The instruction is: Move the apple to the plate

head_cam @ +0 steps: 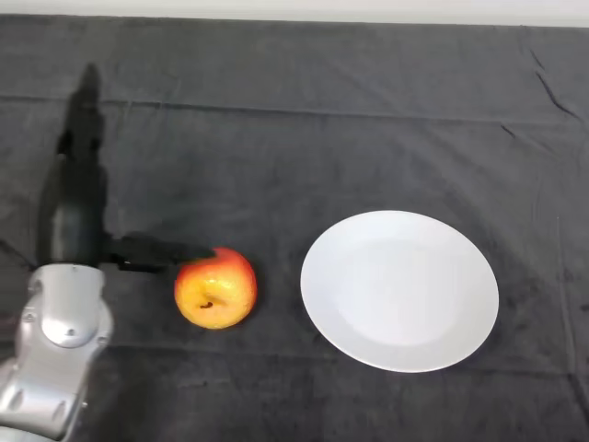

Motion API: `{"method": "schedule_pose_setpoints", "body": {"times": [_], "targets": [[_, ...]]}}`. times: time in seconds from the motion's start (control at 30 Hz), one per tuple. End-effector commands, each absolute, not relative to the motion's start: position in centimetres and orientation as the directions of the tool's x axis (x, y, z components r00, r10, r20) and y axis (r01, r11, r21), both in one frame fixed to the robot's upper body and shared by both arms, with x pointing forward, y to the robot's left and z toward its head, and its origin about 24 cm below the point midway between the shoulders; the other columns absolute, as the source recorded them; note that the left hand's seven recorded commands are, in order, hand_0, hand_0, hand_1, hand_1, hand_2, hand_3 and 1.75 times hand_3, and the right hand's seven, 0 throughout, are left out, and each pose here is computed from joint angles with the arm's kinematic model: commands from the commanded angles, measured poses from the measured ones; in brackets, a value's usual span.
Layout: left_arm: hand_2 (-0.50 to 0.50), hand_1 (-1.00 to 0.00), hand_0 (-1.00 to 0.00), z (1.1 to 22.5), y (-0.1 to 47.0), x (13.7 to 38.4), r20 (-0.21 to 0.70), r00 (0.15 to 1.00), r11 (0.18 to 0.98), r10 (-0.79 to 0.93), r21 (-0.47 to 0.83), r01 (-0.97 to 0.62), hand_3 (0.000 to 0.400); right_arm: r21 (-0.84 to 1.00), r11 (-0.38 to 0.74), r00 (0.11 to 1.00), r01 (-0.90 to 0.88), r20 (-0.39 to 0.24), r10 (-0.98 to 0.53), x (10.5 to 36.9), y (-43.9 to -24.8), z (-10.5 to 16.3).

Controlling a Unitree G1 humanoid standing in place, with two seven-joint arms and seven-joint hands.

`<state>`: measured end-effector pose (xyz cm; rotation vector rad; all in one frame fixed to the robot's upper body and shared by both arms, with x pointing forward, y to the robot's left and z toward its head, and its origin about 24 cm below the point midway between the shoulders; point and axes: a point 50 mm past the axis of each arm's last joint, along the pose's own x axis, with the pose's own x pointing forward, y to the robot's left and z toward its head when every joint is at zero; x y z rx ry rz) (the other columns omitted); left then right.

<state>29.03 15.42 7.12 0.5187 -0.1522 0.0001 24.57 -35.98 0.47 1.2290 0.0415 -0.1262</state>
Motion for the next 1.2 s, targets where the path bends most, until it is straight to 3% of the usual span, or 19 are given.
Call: {"method": "schedule_pose_setpoints", "body": {"times": [0.03,0.43,0.7,0.73,0.77,0.8,0.83,1.2], "targets": [[0.0,0.0,0.0,7.0,15.1,28.7,0.133,0.988,0.847,-0.073,0.532,-0.009,0.0,0.931,0.342,0.99,0.128,-0.097,-0.106,23.9,-37.0,0.8],[0.0,0.0,0.0,5.4,14.6,28.7,-0.001,0.984,0.766,-0.176,0.628,0.138,0.0,0.931,0.342,0.99,0.128,-0.098,-0.106,23.9,-37.0,0.8],[0.0,0.0,0.0,5.0,15.1,29.0,-0.042,0.983,0.722,-0.18,0.672,0.161,0.0,0.931,0.341,0.99,0.128,-0.098,-0.106,23.9,-37.0,0.8],[-0.01,-0.05,-0.07,5.0,15.1,29.0,-0.044,0.983,0.718,-0.178,0.677,0.161,0.03,0.931,0.341,0.99,0.128,-0.098,-0.106,23.9,-37.0,0.8],[0.0,-0.39,-0.38,5.0,15.2,29.1,-0.046,0.983,0.715,-0.176,0.68,0.16,0.155,0.931,0.341,0.99,0.128,-0.098,-0.106,23.9,-37.0,0.8],[-0.04,-0.71,-0.79,5.0,15.2,29.1,-0.046,0.984,0.713,-0.174,0.683,0.158,0.315,0.931,0.341,0.99,0.128,-0.098,-0.106,23.9,-37.0,0.8],[0.0,-1.0,-1.0,5.0,15.3,29.2,-0.046,0.984,0.71,-0.171,0.687,0.156,0.4,0.931,0.341,0.99,0.128,-0.098,-0.106,23.9,-37.0,0.8],[0.0,-1.0,-1.0,5.3,15.9,29.3,-0.013,0.99,0.705,-0.143,0.7,0.111,0.4,0.931,0.341,0.99,0.128,-0.098,-0.107,23.9,-37.0,0.8]]}}
